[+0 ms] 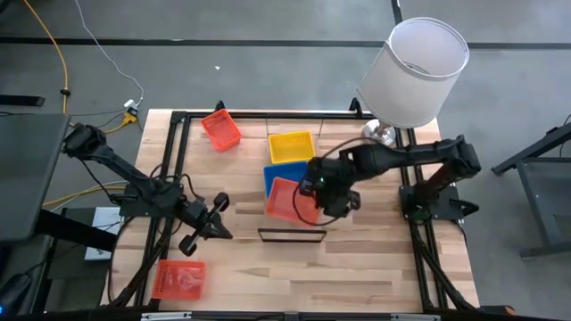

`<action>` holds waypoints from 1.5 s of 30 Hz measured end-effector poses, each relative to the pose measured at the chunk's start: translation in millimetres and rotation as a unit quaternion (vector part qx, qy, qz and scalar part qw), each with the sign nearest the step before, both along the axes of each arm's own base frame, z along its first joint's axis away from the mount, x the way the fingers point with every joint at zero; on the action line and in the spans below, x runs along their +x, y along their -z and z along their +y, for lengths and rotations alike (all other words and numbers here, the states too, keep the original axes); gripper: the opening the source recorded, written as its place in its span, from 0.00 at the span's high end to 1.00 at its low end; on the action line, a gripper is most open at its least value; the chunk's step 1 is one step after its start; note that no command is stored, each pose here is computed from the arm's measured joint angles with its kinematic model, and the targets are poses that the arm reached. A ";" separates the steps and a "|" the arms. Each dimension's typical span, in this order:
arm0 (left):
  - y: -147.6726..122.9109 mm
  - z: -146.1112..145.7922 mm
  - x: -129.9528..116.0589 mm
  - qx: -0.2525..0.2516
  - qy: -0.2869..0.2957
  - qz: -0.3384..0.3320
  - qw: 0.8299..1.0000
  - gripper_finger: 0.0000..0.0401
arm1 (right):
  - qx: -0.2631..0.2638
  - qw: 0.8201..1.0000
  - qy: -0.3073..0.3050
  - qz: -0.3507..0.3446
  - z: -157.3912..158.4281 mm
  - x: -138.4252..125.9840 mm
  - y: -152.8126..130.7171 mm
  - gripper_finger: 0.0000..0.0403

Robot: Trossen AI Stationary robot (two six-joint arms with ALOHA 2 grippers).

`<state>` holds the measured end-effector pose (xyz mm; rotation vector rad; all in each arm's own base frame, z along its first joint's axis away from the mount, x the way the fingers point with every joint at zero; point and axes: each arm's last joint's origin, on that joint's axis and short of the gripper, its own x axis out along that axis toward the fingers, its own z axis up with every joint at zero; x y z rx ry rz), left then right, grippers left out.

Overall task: Stack baskets on shelf by color
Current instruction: Put the top right orange bin on the shelf

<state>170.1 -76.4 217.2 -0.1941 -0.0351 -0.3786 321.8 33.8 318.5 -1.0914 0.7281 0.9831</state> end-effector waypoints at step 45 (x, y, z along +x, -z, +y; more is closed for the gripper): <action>3.9 -6.1 -2.4 -0.004 -0.133 0.015 0.991 1.00 | 0.115 0.987 -0.032 0.110 -20.0 54.7 91.9 1.00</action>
